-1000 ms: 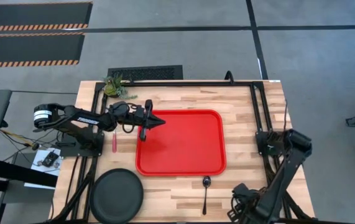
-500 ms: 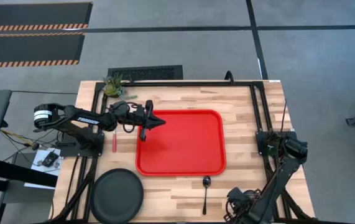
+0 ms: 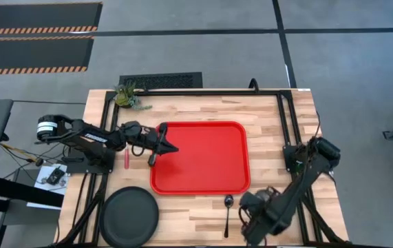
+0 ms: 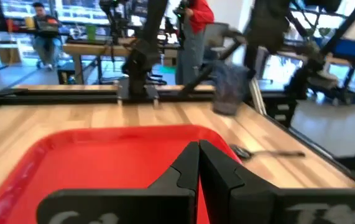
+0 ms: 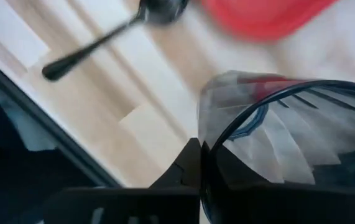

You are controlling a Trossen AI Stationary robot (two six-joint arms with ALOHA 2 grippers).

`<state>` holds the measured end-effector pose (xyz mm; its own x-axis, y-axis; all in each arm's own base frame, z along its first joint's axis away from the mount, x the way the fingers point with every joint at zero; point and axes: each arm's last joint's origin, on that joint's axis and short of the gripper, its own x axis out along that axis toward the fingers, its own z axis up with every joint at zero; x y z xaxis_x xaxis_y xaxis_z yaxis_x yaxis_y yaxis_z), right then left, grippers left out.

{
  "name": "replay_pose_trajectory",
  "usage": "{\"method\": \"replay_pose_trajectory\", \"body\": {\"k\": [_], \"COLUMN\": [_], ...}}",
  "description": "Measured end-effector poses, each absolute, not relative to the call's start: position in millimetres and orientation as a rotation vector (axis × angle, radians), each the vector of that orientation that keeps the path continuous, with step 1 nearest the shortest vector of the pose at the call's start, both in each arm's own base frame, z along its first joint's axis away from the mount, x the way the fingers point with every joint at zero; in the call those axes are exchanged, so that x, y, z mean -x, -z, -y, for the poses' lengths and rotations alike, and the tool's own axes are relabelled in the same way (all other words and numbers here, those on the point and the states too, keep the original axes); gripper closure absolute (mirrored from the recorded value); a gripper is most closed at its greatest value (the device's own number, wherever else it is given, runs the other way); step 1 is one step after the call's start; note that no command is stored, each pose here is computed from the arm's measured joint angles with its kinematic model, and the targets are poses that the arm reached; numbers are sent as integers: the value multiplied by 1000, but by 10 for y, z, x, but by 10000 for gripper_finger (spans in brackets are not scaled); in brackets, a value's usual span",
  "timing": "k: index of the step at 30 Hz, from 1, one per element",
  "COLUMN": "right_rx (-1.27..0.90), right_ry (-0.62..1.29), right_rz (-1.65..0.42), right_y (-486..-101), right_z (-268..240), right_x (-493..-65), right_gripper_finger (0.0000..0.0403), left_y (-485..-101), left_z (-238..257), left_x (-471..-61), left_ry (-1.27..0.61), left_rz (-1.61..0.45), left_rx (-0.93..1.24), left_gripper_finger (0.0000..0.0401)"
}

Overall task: Pick and place plate/cup/fork/spoon on tray
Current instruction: Put the blue cup on the red tray

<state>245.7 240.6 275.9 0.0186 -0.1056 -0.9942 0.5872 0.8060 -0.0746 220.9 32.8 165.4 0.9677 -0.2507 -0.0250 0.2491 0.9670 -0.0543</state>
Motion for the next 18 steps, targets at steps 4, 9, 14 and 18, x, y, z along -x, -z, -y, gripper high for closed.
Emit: {"method": "replay_pose_trajectory", "body": {"k": [4,9,14,18], "right_rx": [-316,-220,-93,-43], "right_ry": [528,459,383,366], "right_rz": [-1445,-1430,-1479,-1434], "right_y": [-2951,-3055,-3050,-3160], "right_z": [-2015,-1432,-907,-634], "right_x": [-2578,-2884,-3094,-3106], "right_gripper_finger": [390,385,392,388], "left_y": [-1611,-1518,-1385,-1336], "left_z": [-294,-260,-225,-149], "left_x": [-2067,-1901,-1741,-1711], "left_ry": [247,245,235,228], "left_rz": [35,46,1,-30], "left_rx": [51,92,138,147], "left_gripper_finger": [401,401,401,401]}}
